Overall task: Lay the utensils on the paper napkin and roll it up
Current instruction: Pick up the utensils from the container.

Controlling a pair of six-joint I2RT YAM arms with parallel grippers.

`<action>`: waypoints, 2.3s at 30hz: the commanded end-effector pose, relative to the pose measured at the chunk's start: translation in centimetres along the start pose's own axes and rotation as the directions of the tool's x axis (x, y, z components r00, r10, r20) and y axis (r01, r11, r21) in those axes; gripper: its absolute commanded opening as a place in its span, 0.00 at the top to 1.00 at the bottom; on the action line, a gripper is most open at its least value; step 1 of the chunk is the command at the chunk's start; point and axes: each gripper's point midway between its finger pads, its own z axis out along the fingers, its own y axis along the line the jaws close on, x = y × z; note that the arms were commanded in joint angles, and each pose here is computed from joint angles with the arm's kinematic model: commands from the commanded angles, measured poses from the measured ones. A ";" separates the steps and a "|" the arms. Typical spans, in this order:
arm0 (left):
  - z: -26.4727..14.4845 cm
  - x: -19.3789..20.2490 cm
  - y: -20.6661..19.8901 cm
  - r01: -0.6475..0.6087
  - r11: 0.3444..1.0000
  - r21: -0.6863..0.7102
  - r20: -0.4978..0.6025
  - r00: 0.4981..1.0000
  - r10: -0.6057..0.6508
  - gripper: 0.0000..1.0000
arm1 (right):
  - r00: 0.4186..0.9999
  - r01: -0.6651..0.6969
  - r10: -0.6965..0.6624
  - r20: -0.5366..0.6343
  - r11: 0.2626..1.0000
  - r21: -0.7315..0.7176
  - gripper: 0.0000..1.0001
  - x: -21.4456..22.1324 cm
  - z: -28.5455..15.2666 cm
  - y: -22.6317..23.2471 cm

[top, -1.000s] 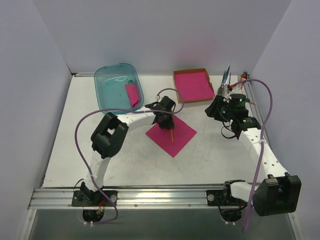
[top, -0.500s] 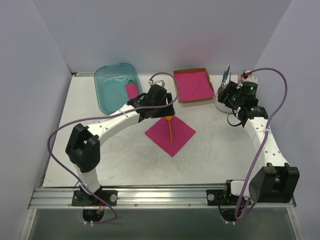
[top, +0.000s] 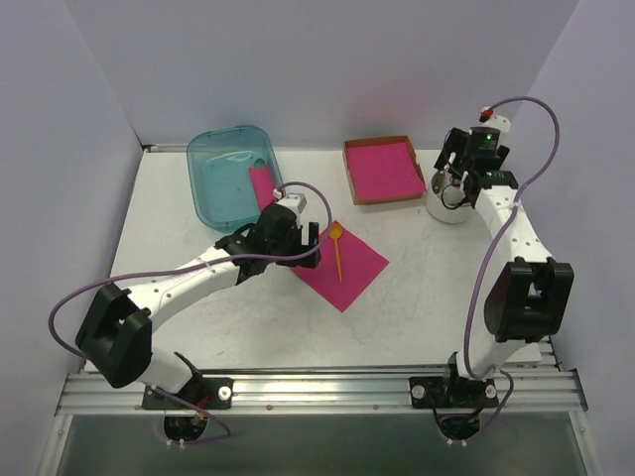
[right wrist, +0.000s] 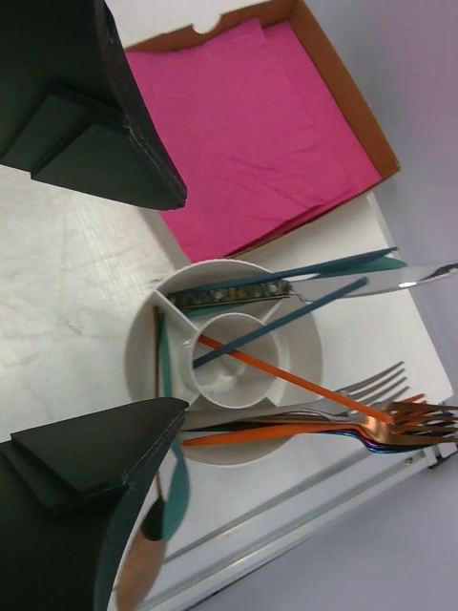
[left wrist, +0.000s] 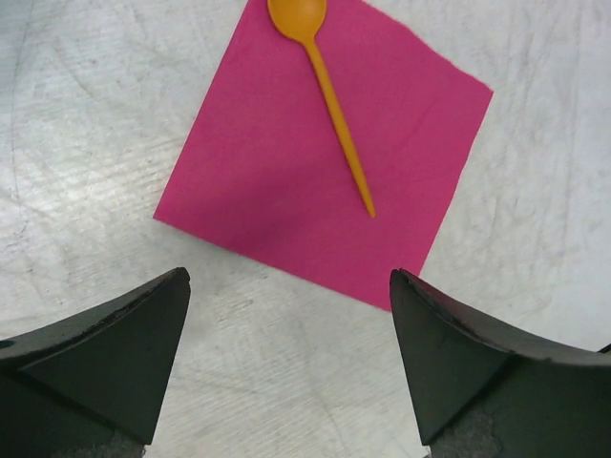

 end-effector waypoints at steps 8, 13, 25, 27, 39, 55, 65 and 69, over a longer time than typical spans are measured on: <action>-2.9 -2.1 0.7 -0.095 0.994 0.058 0.224 0.971 0.080 0.06 | 0.998 0.040 -0.047 0.034 0.985 0.169 0.19 -1.8 6.2 -1.8; -2.4 -1.5 1.3 -0.104 0.993 0.053 0.233 0.968 0.089 0.06 | 0.999 0.035 -0.042 0.029 0.975 0.217 0.16 -1.3 7.4 -2.4; -0.9 -0.3 1.1 -0.108 0.991 0.073 0.182 0.979 0.094 0.06 | 0.999 0.030 -0.038 0.026 0.967 0.254 0.18 -0.8 9.4 -3.0; -0.7 -0.1 1.1 -0.109 0.992 0.071 0.174 0.980 0.095 0.06 | 0.999 0.027 -0.035 0.030 0.967 0.252 0.19 -1.0 9.7 -2.9; 0.1 -0.4 0.6 -0.111 0.990 0.087 0.181 0.979 0.094 0.06 | 0.999 0.011 -0.019 0.036 0.972 0.235 0.40 -1.0 11.4 -3.3; 0.7 -0.1 0.4 -0.117 0.989 0.094 0.160 0.982 0.101 0.06 | 1.000 -0.007 0.003 0.025 0.979 0.201 0.71 0.3 11.9 -2.8; 0.8 0.1 0.4 -0.118 0.988 0.095 0.153 0.983 0.102 0.06 | 1.000 0.002 -0.006 0.018 0.978 0.208 0.92 0.4 11.6 -3.0; 0.7 0.0 0.3 -0.119 0.988 0.100 0.153 0.983 0.103 0.06 | 1.000 -0.002 -0.003 0.026 0.978 0.207 1.00 -0.1 11.2 -2.9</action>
